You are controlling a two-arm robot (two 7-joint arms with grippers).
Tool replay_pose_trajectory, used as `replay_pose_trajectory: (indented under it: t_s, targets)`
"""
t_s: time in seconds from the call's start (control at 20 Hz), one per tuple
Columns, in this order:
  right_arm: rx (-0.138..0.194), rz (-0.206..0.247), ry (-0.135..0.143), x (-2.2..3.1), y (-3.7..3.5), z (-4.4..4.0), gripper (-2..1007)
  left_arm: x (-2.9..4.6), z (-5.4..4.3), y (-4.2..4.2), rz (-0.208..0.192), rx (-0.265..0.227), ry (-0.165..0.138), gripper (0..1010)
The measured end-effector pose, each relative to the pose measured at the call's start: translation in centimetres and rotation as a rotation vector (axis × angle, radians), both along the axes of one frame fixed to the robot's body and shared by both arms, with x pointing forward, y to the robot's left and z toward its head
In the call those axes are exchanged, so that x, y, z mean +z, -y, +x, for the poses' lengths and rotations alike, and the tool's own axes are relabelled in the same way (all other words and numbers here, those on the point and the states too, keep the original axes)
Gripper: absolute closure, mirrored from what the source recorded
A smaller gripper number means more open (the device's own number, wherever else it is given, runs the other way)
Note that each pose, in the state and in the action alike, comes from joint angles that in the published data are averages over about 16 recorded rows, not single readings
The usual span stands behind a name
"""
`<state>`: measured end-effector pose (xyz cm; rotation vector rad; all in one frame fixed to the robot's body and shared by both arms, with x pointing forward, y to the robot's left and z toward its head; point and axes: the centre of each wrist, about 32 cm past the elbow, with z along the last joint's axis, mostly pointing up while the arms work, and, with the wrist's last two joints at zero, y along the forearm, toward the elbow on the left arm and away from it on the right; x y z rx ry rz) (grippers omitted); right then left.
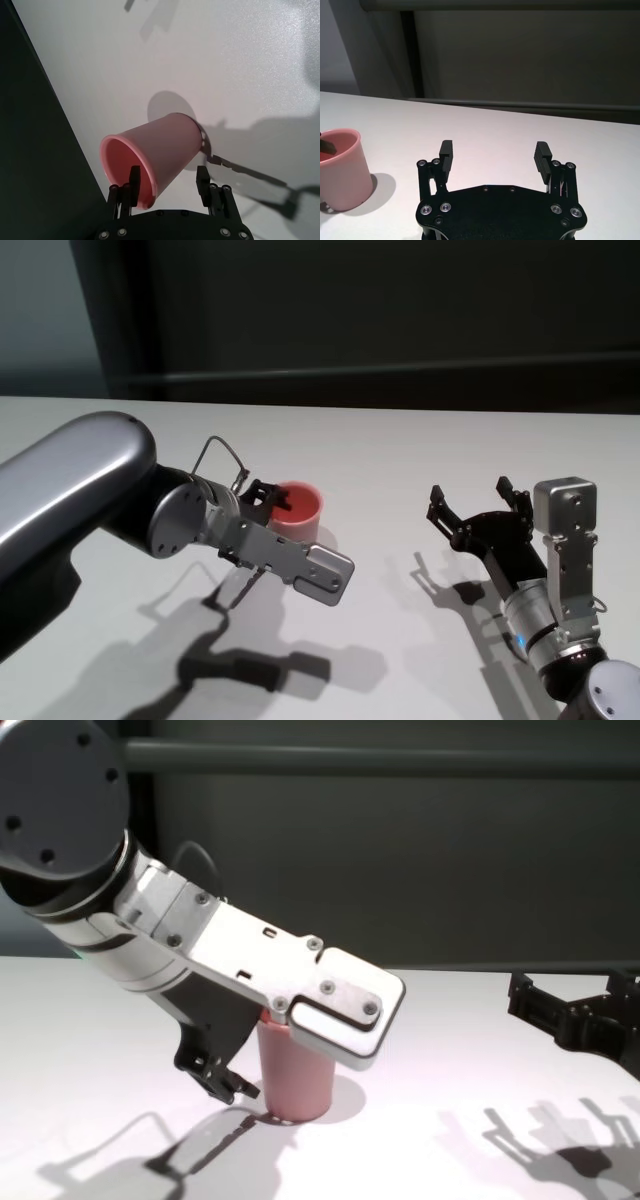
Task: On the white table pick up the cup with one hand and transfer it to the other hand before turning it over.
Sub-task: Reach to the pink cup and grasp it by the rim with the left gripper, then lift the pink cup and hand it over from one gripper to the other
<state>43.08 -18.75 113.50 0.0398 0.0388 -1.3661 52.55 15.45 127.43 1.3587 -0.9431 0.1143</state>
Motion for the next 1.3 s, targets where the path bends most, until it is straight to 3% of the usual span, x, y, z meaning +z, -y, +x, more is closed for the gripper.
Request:
replay_pose_trajectory:
  t_s: [0.9, 1.1, 1.3]
  targets:
    - [0.0, 0.0, 0.0, 0.0, 0.0, 0.0, 5, 0.3, -0.06, -0.18, -0.05, -0.023, -0.031, 831]
    - [0.0, 0.0, 0.0, 0.0, 0.0, 0.0, 5, 0.45, -0.05, -0.31, -0.082, -0.025, -0.041, 909]
    - [0.0, 0.0, 0.0, 0.0, 0.0, 0.0, 5, 0.59, -0.01, -0.69, -0.142, -0.025, -0.056, 949]
